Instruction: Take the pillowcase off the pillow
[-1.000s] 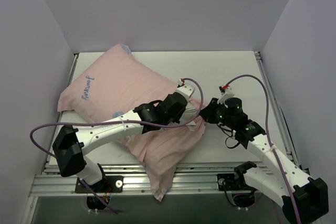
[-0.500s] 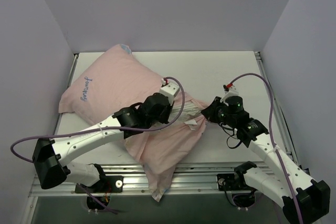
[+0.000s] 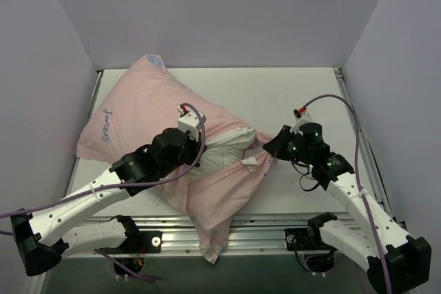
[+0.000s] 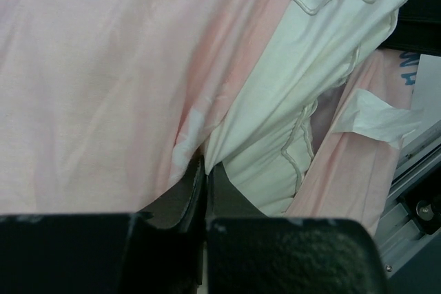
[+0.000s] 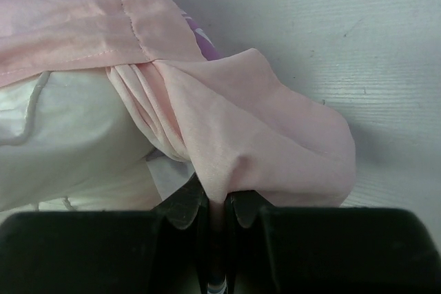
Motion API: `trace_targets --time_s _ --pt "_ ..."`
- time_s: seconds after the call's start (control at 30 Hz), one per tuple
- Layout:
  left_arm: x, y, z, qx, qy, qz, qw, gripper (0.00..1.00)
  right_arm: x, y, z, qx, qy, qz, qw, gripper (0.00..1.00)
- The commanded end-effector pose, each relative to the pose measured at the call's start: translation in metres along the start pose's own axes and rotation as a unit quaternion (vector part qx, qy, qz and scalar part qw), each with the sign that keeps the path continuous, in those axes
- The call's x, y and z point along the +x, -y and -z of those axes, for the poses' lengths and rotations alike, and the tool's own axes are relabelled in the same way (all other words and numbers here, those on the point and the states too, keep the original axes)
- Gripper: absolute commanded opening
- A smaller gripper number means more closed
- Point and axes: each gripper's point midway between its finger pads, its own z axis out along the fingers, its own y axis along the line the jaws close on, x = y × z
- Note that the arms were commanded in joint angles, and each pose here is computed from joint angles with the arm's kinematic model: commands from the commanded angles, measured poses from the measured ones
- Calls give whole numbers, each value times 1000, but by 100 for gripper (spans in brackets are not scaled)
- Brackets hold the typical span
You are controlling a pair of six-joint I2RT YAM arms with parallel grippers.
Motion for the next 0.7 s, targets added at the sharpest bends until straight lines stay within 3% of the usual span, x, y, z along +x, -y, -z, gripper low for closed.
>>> trace_targets --time_s 0.0,0.23,0.37,0.53,0.67 --pt "11 -66 30 -122 -17 -22 992 2 -31 66 7 139 64 27 988 0" --pt "-50 -24 -7 -52 77 6 996 2 8 18 -13 -13 15 23 1000 0" --pt "-85 12 -50 -6 111 11 994 2 20 8 -19 -23 3 37 999 0" --pt "-154 40 -82 16 201 26 979 2 28 2 -18 -30 6 25 999 3" --pt "-157 53 -124 20 195 14 981 2 18 6 4 -8 32 39 999 14"
